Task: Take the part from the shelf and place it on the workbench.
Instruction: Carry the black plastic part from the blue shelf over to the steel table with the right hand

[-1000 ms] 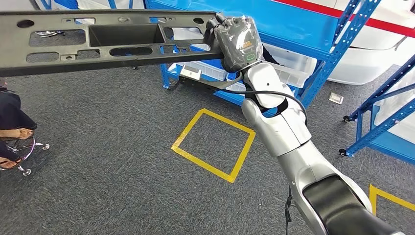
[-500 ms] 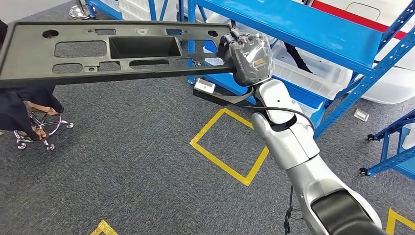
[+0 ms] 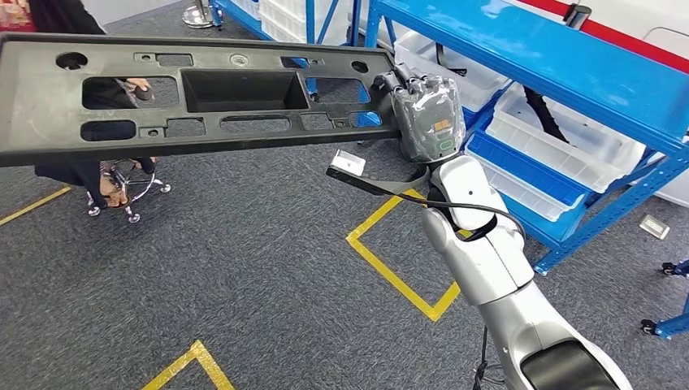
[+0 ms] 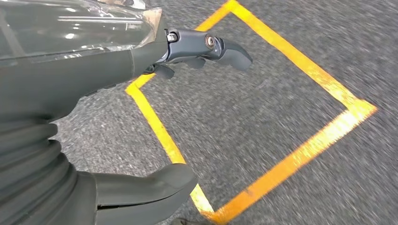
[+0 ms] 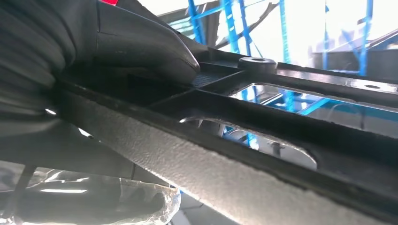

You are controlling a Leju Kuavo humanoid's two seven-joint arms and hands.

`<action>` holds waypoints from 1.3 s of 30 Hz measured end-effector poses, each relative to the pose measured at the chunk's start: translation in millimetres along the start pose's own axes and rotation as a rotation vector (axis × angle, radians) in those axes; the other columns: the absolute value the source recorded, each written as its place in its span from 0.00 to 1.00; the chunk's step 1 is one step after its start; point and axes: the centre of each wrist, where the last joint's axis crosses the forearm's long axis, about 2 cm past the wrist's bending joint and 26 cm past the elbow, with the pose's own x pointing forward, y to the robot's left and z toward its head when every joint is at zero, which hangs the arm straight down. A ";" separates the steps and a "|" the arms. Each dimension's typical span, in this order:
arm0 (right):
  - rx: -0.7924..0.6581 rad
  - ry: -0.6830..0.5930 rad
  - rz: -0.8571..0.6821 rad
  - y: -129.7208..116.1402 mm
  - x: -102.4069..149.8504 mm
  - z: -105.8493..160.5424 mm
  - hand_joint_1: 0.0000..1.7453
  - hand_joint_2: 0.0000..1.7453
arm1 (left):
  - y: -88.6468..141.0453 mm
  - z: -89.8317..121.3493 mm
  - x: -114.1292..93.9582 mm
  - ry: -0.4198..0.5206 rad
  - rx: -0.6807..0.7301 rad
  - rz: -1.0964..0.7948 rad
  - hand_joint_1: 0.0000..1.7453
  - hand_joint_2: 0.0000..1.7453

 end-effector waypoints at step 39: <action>-0.018 -0.049 -0.062 -10.3 -2.9 -20.3 1.00 1.00 | 3.5 1.3 -7.8 0.004 0.034 0.010 0.00 1.00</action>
